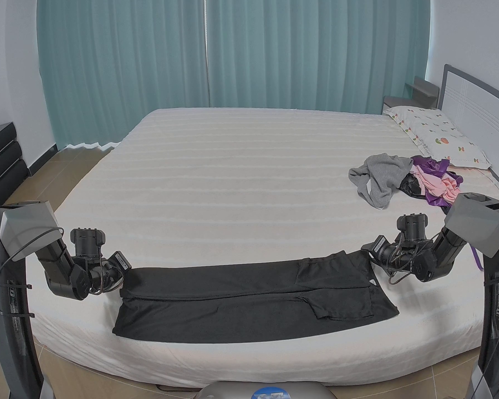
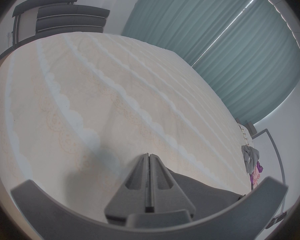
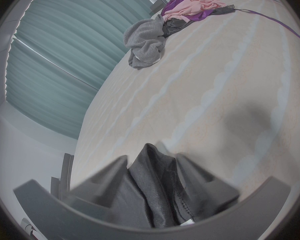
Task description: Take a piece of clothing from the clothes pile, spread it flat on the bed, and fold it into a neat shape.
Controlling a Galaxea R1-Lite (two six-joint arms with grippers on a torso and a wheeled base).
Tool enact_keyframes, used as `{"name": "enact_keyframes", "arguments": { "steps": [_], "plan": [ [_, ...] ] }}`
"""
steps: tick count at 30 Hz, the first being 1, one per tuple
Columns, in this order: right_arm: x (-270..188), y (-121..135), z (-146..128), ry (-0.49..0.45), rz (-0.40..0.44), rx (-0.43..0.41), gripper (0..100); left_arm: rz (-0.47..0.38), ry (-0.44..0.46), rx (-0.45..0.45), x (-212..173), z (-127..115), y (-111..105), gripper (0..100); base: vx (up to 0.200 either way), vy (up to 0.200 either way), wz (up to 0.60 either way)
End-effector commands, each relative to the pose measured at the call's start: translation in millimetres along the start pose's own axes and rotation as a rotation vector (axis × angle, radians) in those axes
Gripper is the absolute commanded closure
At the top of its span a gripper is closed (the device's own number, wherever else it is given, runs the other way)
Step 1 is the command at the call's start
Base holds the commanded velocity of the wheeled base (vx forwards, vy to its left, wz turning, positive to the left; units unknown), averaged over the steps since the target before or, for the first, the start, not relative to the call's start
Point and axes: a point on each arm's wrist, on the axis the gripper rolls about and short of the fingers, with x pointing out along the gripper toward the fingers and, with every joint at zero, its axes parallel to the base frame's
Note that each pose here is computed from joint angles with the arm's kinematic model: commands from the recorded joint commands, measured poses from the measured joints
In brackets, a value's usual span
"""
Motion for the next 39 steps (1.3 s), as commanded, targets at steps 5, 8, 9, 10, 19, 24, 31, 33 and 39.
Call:
{"name": "enact_keyframes", "arguments": {
  "steps": [5, 8, 9, 10, 19, 24, 31, 33, 39],
  "plan": [
    [4.5, -2.8, -2.2, 0.002, -0.009, 0.001, 100, 0.003, 0.004, -0.001, -0.5, -1.1, 0.8, 100, 0.000, 0.000, 0.00],
    [2.4, -2.7, 4.7, -0.023, -0.010, 0.008, 100, 0.002, 0.005, -0.001, -0.9, -1.1, 0.7, 100, 0.000, 0.000, 0.00],
    [2.3, -3.2, 5.2, -0.028, -0.013, 0.009, 100, 0.002, 0.005, -0.001, -0.9, -1.1, 0.7, 100, 0.000, 0.000, 0.00],
    [2.3, -3.4, 6.0, -0.030, -0.013, 0.010, 100, 0.002, 0.005, -0.001, -0.9, -1.1, 0.7, 100, 0.000, 0.000, 0.00],
    [1.7, -5.8, 6.5, -0.036, -0.026, 0.013, 100, -0.001, 0.007, -0.004, -0.9, -1.2, 0.7, 100, 0.000, 0.000, 0.00],
    [-4.0, -4.3, 9.1, -0.039, -0.020, 0.027, 0, -0.014, 0.016, -0.034, -1.0, -1.9, -1.3, 0, 0.000, 0.000, 0.00],
    [-41.4, 14.1, 24.8, -0.078, 0.022, 0.086, 0, -0.066, -0.011, -0.095, -12.5, 15.1, -9.8, 0, 0.000, 0.000, 0.00],
    [-50.4, 14.2, 25.1, -0.080, 0.019, 0.088, 0, -0.084, 0.001, -0.098, -17.6, 15.8, -10.1, 0, 0.000, 0.000, 0.00],
    [-91.2, 8.9, 19.8, -0.047, 0.012, 0.071, 0, -0.197, 0.069, -0.094, -35.6, 15.5, -5.9, 0, 0.000, 0.000, 0.00]
  ]
}}
